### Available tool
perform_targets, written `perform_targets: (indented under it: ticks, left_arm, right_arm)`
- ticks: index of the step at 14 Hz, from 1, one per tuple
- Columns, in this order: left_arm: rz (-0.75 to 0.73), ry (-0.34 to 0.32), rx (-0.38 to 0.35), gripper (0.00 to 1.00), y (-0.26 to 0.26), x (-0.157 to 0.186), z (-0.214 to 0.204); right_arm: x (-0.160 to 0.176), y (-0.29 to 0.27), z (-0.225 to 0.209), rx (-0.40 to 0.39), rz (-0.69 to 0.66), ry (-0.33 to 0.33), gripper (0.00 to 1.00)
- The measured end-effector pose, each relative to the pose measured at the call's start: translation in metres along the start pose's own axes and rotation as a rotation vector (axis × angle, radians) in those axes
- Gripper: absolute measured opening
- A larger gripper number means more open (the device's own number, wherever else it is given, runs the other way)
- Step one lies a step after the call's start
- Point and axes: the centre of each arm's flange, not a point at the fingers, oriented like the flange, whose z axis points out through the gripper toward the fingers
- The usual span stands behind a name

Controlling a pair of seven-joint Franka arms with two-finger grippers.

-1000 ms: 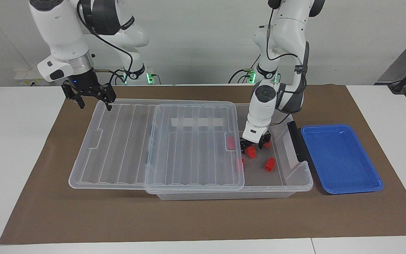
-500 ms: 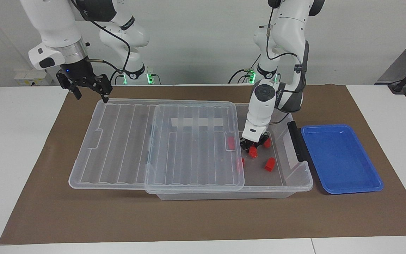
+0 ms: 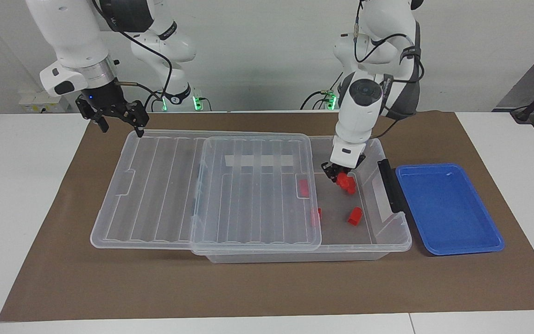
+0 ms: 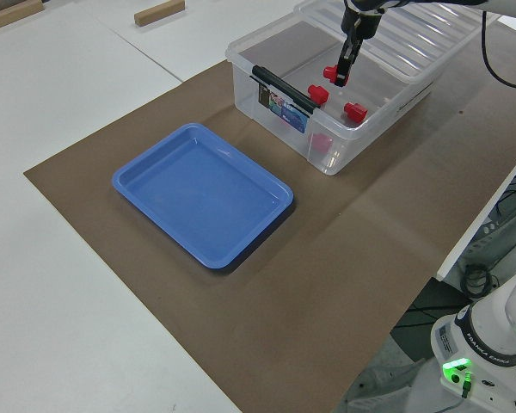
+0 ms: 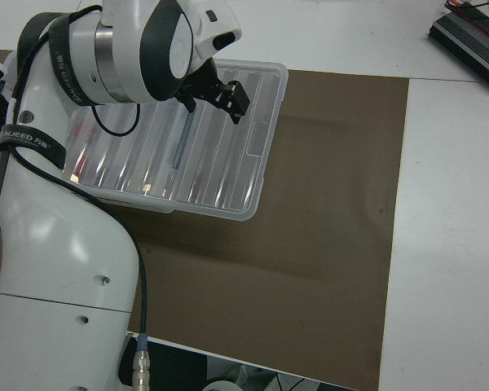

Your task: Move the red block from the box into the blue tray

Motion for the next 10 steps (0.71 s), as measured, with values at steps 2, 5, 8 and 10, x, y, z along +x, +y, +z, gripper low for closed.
perform_targets:
  ticks: [2, 5, 8, 10]
  left_arm:
    - [0.003, -0.018, 0.021, 0.34, -0.008, -0.005, -0.055]
    - [0.064, -0.024, 0.033, 0.34, -0.039, -0.008, -0.108]
    - [0.189, -0.018, 0.027, 0.34, -0.122, 0.019, -0.139]
    - [0.249, -0.021, 0.021, 0.34, -0.186, 0.047, -0.141]
  right_arm:
    - [0.0, 0.0, 0.003, -0.001, 0.001, -0.005, 1.0]
    - [0.0, 0.0, 0.004, -0.002, 0.001, -0.009, 1.0]
    - [0.0, 0.0, 0.004, -0.002, 0.001, -0.009, 1.0]
    - [0.0, 0.0, 0.004, -0.002, 0.001, -0.009, 1.0]
